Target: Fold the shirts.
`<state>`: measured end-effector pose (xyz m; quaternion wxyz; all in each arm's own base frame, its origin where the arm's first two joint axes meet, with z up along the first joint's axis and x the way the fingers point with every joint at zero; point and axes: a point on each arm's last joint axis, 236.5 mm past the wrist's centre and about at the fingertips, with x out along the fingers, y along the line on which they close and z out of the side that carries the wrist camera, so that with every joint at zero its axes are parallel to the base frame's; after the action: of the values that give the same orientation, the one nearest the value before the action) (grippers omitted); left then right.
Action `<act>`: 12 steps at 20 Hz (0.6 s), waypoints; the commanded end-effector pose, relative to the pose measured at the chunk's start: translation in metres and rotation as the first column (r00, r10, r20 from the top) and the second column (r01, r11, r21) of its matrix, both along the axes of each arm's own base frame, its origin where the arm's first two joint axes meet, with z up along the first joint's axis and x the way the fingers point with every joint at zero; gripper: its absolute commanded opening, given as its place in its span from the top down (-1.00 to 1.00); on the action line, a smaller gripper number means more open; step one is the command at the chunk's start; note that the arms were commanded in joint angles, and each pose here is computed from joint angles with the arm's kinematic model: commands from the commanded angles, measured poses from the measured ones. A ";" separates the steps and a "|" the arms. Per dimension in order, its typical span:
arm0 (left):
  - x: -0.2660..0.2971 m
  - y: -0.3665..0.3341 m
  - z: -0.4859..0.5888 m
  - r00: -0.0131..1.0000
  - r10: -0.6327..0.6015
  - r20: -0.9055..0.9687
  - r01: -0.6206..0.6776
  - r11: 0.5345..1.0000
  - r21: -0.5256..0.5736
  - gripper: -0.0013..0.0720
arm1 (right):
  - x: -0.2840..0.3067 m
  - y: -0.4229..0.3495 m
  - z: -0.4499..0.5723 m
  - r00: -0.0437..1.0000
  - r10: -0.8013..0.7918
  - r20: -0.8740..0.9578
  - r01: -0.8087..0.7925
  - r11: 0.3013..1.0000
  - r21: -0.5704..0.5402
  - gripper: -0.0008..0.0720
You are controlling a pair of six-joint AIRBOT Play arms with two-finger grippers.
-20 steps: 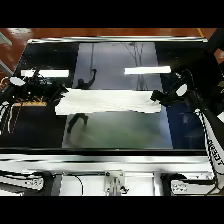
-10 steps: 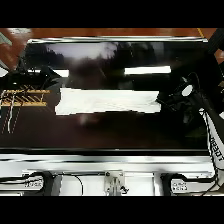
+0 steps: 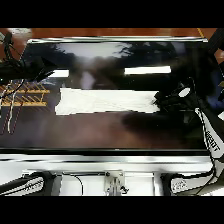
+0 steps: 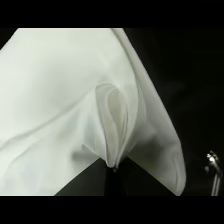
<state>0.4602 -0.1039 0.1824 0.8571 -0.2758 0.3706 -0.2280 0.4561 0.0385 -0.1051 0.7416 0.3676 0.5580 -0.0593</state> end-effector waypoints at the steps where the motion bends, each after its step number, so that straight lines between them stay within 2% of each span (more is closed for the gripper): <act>1: -0.007 -0.012 0.011 0.999 -0.026 0.027 0.026 1.000 0.005 -0.39 | 0.009 0.012 0.010 0.999 -0.012 0.039 0.010 0.998 0.067 0.78; 4: -0.008 -0.021 0.007 0.999 -0.047 0.017 0.047 0.999 0.004 -0.38 | 0.011 0.002 0.042 0.990 0.068 0.128 -0.064 0.997 -0.030 0.78; 6: -0.010 -0.028 0.007 0.998 -0.062 0.017 0.062 0.998 0.004 -0.39 | 0.008 -0.013 0.052 0.991 0.043 0.123 -0.032 0.995 -0.090 0.77; 11: -0.011 -0.031 0.007 0.997 -0.069 0.017 0.069 0.998 0.004 -0.39 | -0.007 -0.017 0.024 0.999 0.041 0.020 -0.038 0.994 -0.103 0.69; 12: -0.011 -0.031 0.007 0.997 -0.069 0.016 0.069 0.998 0.004 -0.38 | -0.010 -0.020 0.017 0.999 0.037 -0.002 -0.037 0.993 -0.112 -0.10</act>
<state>0.4500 -0.1331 0.1888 0.8526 -0.2604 0.3728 -0.2575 0.4545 0.0250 -0.0739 0.7720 0.3276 0.5413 -0.0606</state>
